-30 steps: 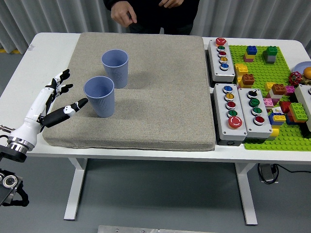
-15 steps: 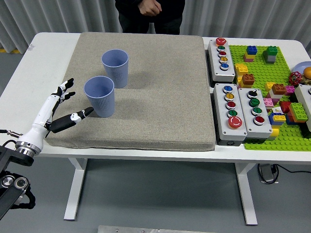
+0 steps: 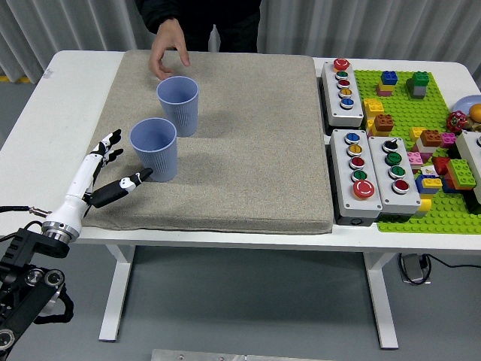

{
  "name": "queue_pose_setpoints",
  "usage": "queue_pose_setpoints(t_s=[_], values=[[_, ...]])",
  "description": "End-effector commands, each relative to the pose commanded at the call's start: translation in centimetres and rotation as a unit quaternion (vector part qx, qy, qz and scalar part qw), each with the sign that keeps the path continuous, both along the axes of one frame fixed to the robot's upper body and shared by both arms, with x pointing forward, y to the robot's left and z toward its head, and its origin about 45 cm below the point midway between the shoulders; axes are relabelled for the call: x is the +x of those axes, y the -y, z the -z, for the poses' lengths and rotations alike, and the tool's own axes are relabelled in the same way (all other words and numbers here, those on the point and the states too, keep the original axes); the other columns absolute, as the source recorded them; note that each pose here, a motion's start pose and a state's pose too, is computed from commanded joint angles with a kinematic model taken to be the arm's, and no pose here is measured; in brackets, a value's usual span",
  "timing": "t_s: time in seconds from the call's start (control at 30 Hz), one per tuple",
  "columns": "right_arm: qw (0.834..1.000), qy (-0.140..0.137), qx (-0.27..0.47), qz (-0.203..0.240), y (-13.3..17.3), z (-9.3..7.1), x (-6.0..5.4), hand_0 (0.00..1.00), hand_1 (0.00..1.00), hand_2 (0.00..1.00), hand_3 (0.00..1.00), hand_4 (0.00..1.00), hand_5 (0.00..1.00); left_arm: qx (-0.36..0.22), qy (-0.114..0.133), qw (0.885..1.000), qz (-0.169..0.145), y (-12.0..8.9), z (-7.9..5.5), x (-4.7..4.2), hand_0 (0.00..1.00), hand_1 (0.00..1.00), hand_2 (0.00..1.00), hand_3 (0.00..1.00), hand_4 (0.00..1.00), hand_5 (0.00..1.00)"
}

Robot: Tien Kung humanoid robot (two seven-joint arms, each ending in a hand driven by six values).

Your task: Pick cup pour cup place

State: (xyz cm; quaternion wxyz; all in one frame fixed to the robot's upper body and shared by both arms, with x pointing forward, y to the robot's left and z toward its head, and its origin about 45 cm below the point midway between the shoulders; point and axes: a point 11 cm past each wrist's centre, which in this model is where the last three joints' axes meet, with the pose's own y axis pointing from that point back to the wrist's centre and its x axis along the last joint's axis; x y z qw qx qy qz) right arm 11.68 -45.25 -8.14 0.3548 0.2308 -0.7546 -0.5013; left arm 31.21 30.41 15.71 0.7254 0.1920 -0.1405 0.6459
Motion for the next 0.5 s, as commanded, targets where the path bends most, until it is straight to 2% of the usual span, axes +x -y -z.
queue_pose_setpoints(t_s=[0.27, 0.5], values=[[1.000, 0.000, 0.001, 0.000, -0.10, 0.04, 0.00, 0.687, 0.637, 0.589, 0.570, 0.002, 0.153, -0.004, -0.004, 1.000, -0.005, 0.23, 0.52, 0.83, 0.979, 0.944, 0.998, 0.998, 0.998, 0.567], [1.000, -0.003, 0.001, -0.001, -0.16, 0.11, -0.21, 0.687, 0.637, 0.589, 0.570, 0.002, 0.153, 0.000, -0.012, 1.000, -0.004, 0.30, 1.12, 0.99, 0.986, 0.957, 0.998, 0.998, 0.998, 0.567]])
